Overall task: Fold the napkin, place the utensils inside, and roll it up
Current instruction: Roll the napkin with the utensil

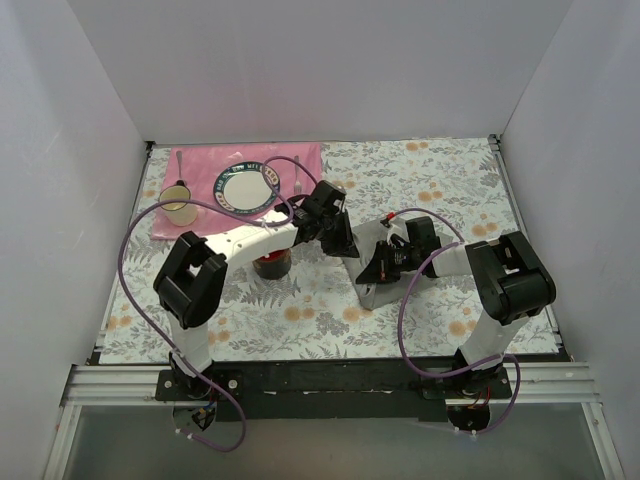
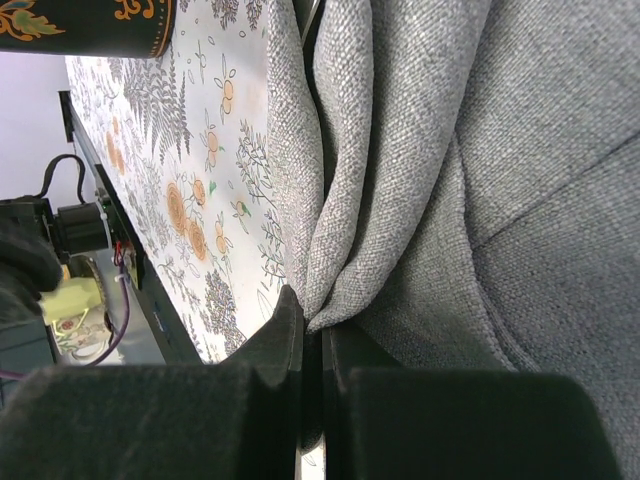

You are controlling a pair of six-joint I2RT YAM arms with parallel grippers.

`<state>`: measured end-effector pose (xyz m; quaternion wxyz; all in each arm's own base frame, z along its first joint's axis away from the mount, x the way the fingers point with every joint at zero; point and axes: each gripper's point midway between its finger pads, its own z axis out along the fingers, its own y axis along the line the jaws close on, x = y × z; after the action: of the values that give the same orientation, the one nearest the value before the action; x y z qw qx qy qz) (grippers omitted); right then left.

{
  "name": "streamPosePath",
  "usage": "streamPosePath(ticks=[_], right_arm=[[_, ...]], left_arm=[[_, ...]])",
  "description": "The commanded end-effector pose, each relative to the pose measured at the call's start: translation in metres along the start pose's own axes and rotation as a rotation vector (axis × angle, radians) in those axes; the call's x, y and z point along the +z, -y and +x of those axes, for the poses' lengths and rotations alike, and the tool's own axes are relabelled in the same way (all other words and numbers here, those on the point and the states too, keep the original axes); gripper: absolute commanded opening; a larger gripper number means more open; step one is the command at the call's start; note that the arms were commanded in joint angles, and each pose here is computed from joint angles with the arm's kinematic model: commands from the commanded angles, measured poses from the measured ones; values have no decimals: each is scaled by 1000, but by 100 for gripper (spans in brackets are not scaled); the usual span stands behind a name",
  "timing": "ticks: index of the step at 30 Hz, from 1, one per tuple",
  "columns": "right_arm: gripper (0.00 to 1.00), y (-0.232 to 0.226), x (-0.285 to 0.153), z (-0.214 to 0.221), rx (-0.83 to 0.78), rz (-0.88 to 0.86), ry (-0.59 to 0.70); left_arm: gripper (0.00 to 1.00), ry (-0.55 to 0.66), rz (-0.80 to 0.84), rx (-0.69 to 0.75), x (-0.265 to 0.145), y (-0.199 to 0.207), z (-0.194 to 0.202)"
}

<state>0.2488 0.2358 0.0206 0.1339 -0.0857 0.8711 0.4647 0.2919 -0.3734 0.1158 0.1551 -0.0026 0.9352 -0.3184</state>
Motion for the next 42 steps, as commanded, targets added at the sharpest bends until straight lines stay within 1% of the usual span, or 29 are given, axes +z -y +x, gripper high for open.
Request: streamPosePath(ticks=[1, 3, 13, 24, 27, 30, 31, 33, 34, 35, 36, 37, 38, 40, 42], right_arm=[[1, 43, -2, 35, 79, 170, -64], [1, 41, -3, 34, 71, 170, -61], [1, 39, -7, 34, 56, 174, -64], [1, 20, -11, 23, 24, 190, -61], [6, 13, -12, 20, 17, 196, -66], [13, 8, -12, 14, -6, 218, -66], [18, 8, -15, 17, 4, 236, -82], [22, 2, -19, 6, -29, 259, -66], [24, 2, -22, 8, -25, 278, -86], [30, -1, -25, 5, -37, 290, -87], [32, -2, -28, -5, -71, 310, -75], [38, -2, -31, -8, -87, 326, -78], [41, 0, -36, -4, -78, 351, -101], [48, -2, -41, -14, -122, 381, -96], [51, -1, -48, -10, -136, 412, -130]], left_arm=[[0, -32, 98, -2, 12, 17, 4], [0, -44, 84, -11, 21, 12, 6], [0, -16, 58, -9, 48, 1, -1], [0, 0, -1, 10, 78, -33, 5], [0, -8, -21, 9, 86, -45, 11], [0, -17, -26, 8, 89, -50, 14], [0, -25, -37, 2, 92, -54, 16], [0, -38, -50, 0, 94, -60, 20], [0, -45, -54, -1, 94, -62, 23], [0, -53, -63, -4, 94, -67, 27], [0, -55, -66, -6, 95, -70, 28], [0, -57, -69, -7, 95, -72, 29], [0, -61, -73, -9, 97, -75, 30], [0, -66, -80, -10, 99, -78, 32], [0, -70, -78, -10, 100, -79, 32]])
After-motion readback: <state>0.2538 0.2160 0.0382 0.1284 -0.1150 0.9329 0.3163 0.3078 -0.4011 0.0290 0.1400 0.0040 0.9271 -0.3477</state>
